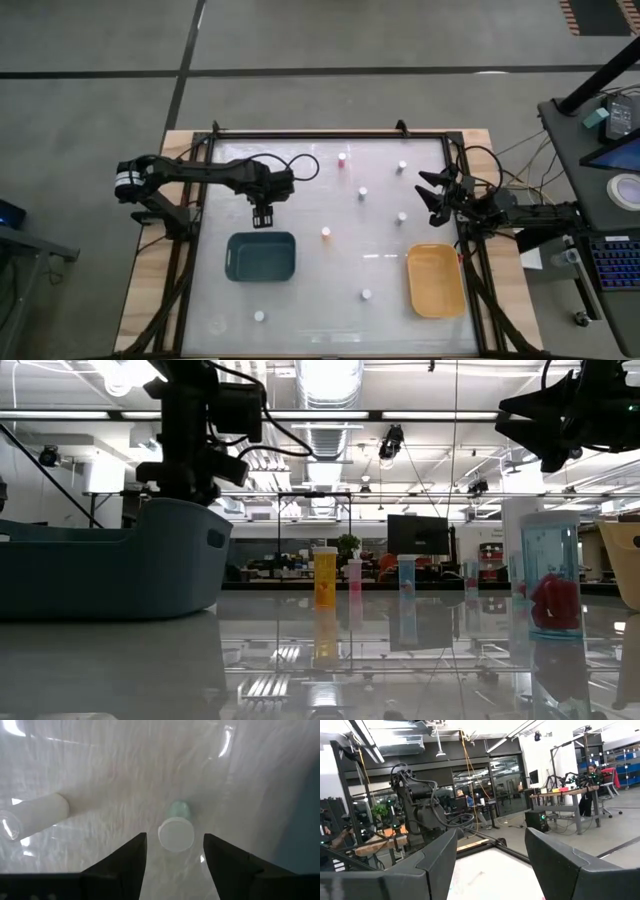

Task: Pick and place medicine bottles into bin by pill shape (circle, oval)
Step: Put the blue bottled tablets into the green bin

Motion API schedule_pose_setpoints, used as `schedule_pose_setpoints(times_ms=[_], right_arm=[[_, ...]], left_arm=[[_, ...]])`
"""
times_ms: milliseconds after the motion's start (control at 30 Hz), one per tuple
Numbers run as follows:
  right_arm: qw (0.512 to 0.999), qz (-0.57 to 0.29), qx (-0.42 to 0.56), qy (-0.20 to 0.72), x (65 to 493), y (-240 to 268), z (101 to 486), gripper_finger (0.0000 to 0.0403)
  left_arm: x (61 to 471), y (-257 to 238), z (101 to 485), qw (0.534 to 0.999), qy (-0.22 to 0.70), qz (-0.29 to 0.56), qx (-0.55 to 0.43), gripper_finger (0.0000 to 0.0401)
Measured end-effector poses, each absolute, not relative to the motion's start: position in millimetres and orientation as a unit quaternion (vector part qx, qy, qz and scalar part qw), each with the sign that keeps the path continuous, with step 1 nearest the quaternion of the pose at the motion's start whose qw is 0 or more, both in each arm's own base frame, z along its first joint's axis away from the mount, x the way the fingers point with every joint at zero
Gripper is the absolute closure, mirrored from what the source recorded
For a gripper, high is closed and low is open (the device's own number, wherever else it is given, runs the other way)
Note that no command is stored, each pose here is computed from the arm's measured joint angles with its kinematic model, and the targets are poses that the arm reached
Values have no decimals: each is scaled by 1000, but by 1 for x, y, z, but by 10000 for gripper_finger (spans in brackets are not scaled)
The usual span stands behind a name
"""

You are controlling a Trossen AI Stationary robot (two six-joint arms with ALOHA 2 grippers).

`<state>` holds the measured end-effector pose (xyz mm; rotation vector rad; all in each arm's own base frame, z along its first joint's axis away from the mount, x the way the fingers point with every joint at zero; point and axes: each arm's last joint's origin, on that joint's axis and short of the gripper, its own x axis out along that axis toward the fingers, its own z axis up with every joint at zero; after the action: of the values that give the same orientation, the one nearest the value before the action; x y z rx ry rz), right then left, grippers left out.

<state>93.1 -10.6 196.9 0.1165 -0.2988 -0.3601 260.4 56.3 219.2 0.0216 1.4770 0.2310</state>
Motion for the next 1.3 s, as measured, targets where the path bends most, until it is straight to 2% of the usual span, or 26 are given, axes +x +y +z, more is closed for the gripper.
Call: schedule_pose_setpoints(times_ms=[633,1067,1300], right_arm=[[971,-178,59,-148,93,-11,197,177],[971,-177,61,-149,93,-11,197,177],[971,-177,61,-149,93,-11,197,177]], left_arm=[[258,56,202,739,665,101,16,223],[258,56,202,739,664,108,9,298],[260,57,211,741,662,112,12,305]])
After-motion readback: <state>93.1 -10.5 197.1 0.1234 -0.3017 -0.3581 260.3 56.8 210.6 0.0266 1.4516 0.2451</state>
